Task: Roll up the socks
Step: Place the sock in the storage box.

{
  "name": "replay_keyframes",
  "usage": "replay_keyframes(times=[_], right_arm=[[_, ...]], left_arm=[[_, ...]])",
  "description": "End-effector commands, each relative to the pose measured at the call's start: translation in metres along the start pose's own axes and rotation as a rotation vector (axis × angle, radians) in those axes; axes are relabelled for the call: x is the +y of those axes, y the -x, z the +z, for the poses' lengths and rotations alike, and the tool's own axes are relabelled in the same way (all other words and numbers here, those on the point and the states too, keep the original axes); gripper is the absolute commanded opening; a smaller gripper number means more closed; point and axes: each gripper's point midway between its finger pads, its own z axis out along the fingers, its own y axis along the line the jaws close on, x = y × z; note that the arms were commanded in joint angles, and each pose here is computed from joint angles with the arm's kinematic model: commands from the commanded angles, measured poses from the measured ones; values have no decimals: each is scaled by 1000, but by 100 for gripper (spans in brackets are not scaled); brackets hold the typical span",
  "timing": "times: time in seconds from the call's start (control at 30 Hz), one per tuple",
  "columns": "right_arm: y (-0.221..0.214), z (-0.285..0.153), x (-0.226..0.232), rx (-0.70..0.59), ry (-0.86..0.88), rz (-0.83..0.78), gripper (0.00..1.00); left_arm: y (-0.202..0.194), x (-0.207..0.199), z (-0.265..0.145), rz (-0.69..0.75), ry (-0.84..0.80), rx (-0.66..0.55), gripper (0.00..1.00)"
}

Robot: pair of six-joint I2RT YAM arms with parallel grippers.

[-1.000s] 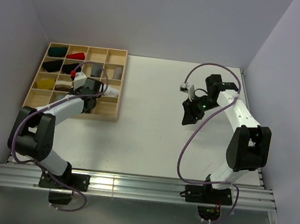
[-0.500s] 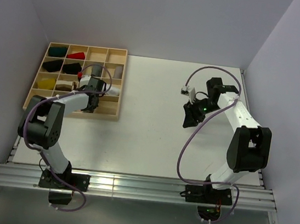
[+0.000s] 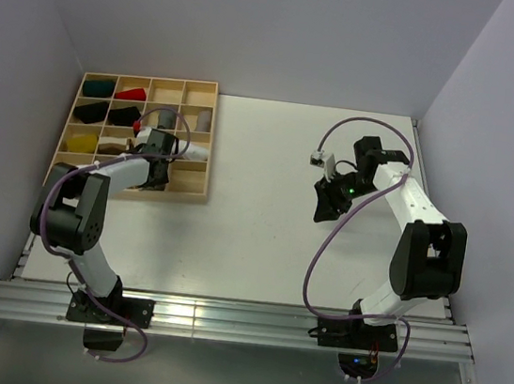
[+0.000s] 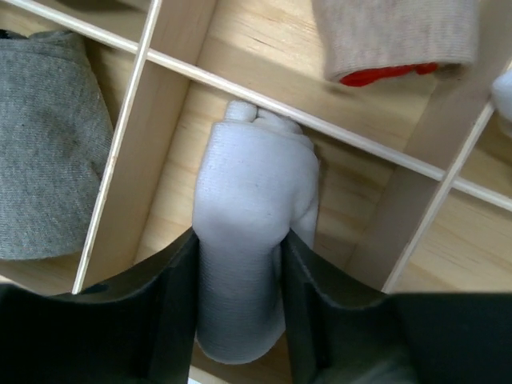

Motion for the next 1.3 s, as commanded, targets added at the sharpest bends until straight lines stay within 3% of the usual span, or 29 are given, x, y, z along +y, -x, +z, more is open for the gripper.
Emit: replay_keyframes(times=[0.0, 0.3, 0.6, 1.0, 1.1, 1.27], right_arm=[[6, -8, 0, -31, -27, -39, 48], [5, -8, 0, -27, -25, -36, 48], [6, -7, -3, -25, -27, -23, 48], [22, -17, -10, -64, -93, -9, 49], [26, -22, -10, -80, -124, 3, 49], [44, -49, -6, -155, -231, 2, 49]], left_arm=[[-10, -20, -7, -3, -109, 23, 50], [8, -20, -17, -12, -116, -19, 58], [36, -30, -38, -29, -192, -84, 61], [72, -17, -68, -61, -168, -172, 64], [77, -20, -81, -82, -216, -194, 64], [92, -43, -123, -103, -429, -259, 66]])
